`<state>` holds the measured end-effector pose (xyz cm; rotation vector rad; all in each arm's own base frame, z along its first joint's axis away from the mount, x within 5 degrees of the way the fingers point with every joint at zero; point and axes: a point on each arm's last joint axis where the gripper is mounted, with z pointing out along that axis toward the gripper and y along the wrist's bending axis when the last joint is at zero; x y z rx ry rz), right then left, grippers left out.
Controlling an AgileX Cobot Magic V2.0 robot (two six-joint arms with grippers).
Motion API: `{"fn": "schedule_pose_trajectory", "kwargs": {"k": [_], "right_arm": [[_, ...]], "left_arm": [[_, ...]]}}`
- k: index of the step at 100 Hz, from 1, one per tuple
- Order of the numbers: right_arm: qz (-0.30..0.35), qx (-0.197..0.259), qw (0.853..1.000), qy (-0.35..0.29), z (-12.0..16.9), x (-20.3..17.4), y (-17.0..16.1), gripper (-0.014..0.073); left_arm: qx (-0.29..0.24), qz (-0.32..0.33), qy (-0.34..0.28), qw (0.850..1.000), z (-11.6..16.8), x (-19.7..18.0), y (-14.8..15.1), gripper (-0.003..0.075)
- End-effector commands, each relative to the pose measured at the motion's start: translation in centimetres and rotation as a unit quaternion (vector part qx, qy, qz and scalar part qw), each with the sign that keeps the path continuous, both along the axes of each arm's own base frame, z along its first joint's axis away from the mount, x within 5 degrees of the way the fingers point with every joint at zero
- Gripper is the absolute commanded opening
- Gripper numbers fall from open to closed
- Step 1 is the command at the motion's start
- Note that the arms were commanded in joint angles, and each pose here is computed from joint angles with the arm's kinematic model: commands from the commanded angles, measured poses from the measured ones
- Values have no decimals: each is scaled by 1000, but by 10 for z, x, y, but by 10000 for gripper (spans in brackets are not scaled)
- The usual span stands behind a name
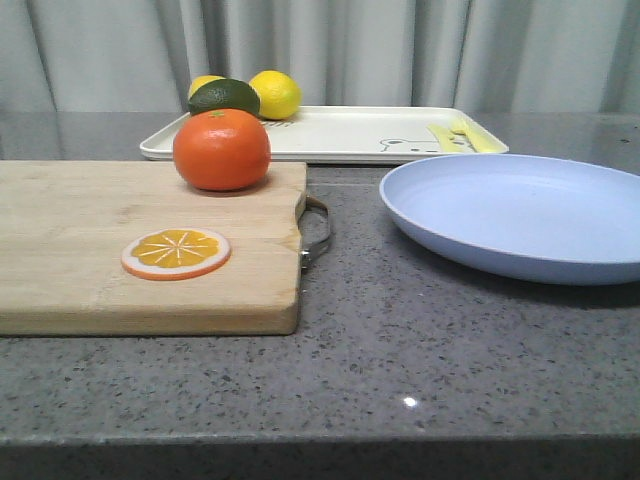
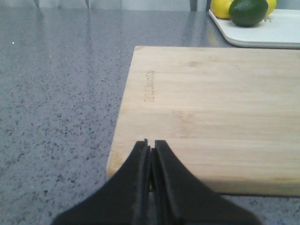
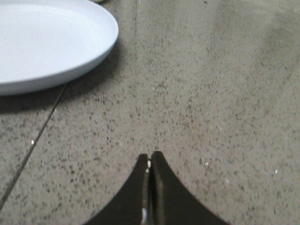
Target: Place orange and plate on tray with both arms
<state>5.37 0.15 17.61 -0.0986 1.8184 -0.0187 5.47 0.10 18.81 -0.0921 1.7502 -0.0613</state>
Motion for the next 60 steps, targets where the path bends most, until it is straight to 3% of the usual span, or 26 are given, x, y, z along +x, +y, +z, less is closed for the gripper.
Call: {"fn": "schedule_pose_trajectory", "kwargs": {"k": [1, 37, 60], "right_arm": [[2, 5, 996, -86, 20, 1, 1, -67], [8, 18, 981, -191, 39, 0, 2, -67], [7, 28, 981, -192, 56, 0, 2, -64]], "left_arm": [[-11, -5, -84, 996, 12, -1, -1, -20], [-24, -9, -190, 982, 35, -3, -1, -20], [-24, -8, -166, 986, 64, -5, -1, -20]]}}
